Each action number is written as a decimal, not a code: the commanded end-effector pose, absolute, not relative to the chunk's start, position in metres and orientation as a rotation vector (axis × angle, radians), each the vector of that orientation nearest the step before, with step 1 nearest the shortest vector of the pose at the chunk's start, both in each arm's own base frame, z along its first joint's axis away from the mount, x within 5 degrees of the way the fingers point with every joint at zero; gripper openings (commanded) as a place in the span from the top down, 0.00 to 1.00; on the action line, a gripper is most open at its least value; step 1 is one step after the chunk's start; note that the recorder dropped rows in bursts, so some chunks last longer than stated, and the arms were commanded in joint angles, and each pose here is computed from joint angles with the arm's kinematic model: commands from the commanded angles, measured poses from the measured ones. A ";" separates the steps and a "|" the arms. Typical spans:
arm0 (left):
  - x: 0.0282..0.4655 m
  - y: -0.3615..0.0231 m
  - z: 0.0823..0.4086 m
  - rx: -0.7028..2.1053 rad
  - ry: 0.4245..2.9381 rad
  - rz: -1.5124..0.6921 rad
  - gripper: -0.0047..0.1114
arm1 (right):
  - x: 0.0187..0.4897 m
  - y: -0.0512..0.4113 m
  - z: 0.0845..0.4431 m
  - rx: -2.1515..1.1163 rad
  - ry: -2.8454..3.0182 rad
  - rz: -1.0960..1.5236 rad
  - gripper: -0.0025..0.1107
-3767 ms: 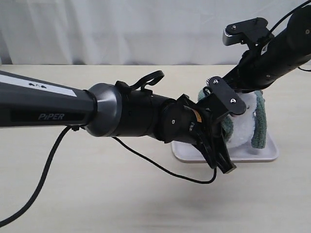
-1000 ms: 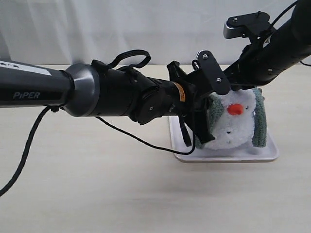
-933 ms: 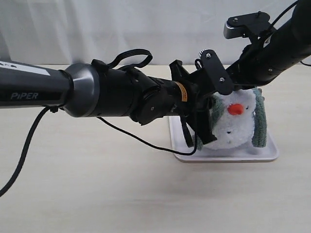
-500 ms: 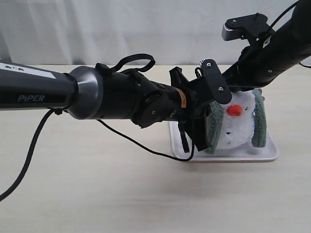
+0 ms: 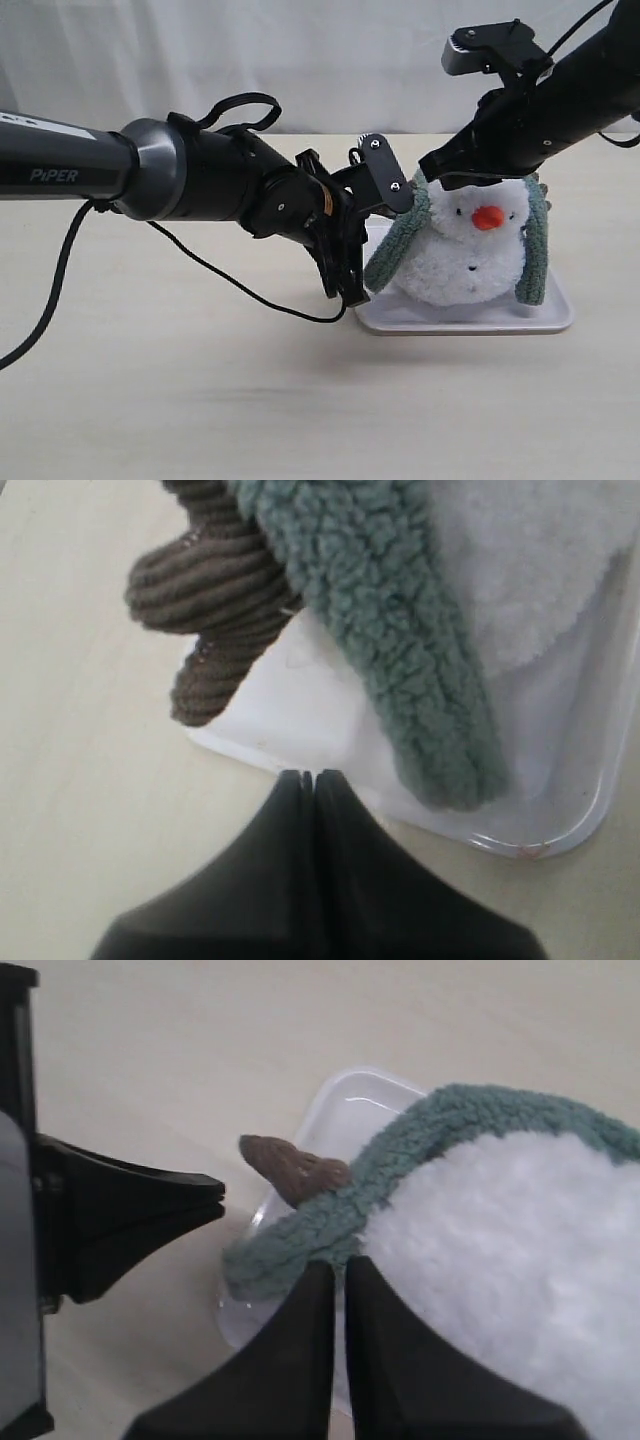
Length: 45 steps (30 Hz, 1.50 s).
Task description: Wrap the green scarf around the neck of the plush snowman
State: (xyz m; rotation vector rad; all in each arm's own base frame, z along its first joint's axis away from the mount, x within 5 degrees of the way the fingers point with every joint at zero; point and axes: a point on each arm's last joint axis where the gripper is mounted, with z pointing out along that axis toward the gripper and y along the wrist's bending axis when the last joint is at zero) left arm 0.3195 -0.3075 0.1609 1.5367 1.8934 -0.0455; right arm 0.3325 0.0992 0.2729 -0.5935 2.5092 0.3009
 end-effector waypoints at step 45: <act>0.326 -0.287 0.185 1.268 1.979 -0.146 0.96 | 0.318 0.112 0.273 -0.696 2.431 0.107 0.94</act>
